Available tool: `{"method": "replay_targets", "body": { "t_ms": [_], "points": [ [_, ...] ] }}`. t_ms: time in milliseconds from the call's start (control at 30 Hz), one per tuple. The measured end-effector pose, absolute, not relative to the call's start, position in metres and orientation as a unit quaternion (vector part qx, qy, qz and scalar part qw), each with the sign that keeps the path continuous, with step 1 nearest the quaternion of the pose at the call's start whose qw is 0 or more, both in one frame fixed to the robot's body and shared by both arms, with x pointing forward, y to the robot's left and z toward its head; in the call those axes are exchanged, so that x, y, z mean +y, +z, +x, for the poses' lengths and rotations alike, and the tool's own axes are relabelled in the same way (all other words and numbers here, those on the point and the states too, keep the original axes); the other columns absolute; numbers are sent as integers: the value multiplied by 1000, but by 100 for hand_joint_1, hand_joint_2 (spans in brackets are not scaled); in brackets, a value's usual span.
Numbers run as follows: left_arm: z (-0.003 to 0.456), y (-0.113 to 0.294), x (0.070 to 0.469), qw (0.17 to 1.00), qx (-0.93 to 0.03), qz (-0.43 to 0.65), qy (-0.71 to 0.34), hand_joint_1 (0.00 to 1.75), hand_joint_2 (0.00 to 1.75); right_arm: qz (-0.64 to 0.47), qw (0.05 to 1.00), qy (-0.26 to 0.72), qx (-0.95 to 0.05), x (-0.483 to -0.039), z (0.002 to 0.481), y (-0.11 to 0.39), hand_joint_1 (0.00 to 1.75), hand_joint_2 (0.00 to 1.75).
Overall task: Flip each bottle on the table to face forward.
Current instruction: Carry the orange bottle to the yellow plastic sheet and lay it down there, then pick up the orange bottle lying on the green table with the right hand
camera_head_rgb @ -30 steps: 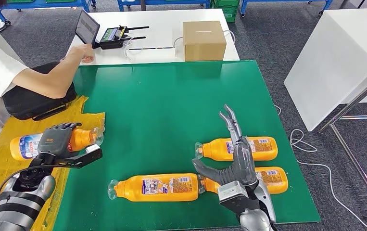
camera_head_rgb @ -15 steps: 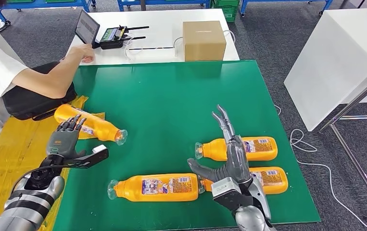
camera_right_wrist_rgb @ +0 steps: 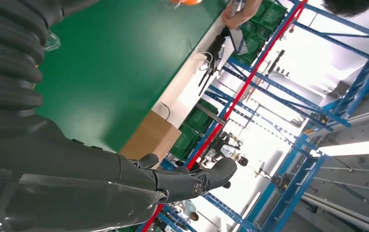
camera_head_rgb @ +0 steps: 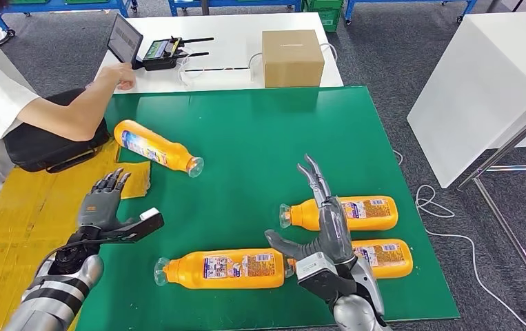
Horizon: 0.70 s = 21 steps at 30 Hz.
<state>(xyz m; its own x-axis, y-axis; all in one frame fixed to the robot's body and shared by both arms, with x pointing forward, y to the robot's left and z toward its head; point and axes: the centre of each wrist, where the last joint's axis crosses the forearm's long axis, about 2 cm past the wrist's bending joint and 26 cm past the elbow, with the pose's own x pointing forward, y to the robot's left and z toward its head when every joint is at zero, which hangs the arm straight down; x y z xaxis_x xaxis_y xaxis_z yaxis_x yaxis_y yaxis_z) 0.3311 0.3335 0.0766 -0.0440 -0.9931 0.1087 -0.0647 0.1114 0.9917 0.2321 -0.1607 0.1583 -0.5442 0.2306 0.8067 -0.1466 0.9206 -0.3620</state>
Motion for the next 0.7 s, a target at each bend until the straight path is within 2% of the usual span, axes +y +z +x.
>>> {"method": "replay_targets", "body": {
  "t_ms": [67, 167, 267, 333, 500, 700],
  "points": [
    [329, 79, 328, 518, -612, 429, -416, 0, 175, -28, 481, 206, -852, -160, 232, 156, 0, 175],
    [326, 93, 316, 543, -733, 292, -288, 0, 175, -46, 486, 249, -837, -153, 229, 150, 0, 175],
    [325, 120, 304, 521, -825, 157, -152, 0, 175, -66, 481, 321, -813, -140, 226, 140, 0, 175],
    [325, 141, 300, 493, -858, 109, -100, 0, 175, -69, 477, 366, -796, -129, 223, 132, 0, 175],
    [323, 175, 293, 434, -897, 62, -48, 0, 175, -62, 464, 475, -745, -105, 220, 113, 0, 175],
    [322, 186, 284, 414, -908, 53, -39, 0, 175, -55, 444, 557, -699, -87, 220, 92, 0, 175]
  ]
}}
